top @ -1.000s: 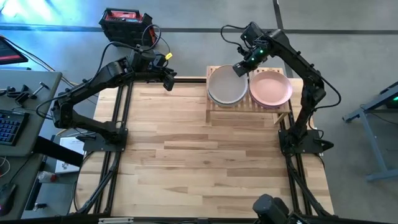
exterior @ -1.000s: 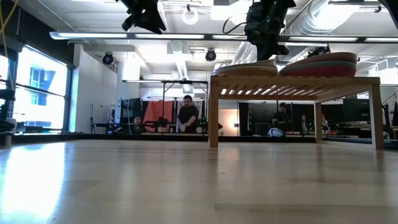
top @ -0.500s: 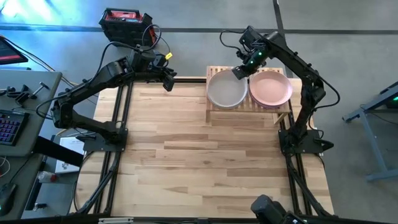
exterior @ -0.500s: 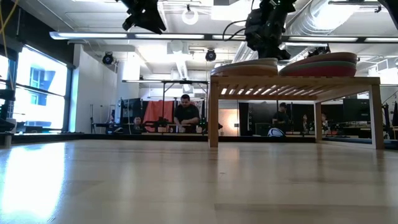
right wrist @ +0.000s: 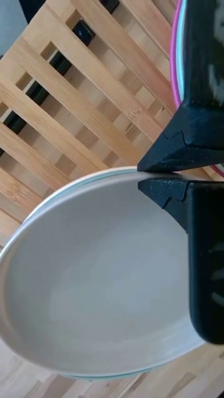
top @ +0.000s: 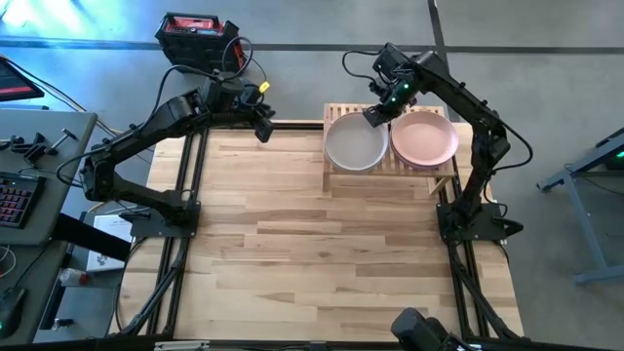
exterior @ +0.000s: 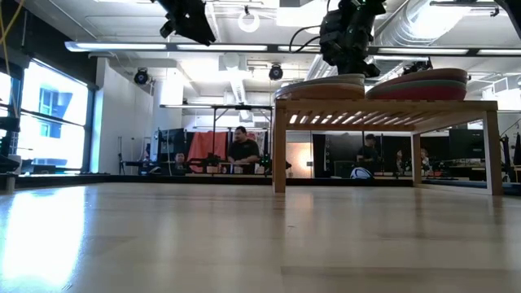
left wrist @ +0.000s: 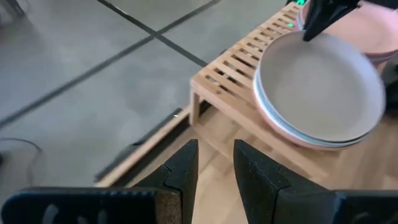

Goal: Place and stack plates onto a shelf
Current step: Stack the gray plate on top of the blue plate on the shelf

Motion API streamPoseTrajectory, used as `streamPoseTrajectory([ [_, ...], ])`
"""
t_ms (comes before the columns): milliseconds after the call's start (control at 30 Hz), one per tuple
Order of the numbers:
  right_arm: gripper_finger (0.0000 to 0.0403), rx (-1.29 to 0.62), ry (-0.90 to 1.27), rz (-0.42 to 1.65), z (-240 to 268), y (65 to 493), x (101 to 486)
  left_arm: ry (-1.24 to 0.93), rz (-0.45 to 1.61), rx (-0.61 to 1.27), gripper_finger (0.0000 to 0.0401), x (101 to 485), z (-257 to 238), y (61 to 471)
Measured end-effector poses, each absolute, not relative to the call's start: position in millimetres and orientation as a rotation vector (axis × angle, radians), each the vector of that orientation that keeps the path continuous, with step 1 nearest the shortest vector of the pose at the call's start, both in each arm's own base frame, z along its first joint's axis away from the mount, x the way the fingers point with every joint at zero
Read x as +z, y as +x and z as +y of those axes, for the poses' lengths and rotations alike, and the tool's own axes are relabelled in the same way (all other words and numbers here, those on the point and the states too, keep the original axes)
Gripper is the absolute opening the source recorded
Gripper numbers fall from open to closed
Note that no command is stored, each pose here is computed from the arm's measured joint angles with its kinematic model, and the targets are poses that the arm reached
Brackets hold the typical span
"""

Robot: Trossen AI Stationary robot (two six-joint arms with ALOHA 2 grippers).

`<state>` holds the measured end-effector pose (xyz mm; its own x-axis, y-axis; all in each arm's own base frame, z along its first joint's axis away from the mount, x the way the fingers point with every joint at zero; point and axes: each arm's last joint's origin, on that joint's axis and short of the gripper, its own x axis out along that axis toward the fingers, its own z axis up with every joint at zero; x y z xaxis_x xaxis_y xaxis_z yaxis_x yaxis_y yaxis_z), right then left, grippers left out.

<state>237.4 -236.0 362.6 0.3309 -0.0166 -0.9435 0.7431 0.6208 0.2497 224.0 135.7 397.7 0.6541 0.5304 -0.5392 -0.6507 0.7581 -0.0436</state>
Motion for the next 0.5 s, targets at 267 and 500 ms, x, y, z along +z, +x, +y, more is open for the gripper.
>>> streamPoseTrajectory([
  [267,0.0001,-0.567,0.771,1.138,-236.0,237.3,362.6,-0.206,0.534,0.681,0.009,398.3,136.1,224.1],
  [500,0.0001,-0.567,0.773,1.142,-235.6,237.0,362.5,-0.205,0.534,0.68,0.009,398.3,136.0,224.2],
])
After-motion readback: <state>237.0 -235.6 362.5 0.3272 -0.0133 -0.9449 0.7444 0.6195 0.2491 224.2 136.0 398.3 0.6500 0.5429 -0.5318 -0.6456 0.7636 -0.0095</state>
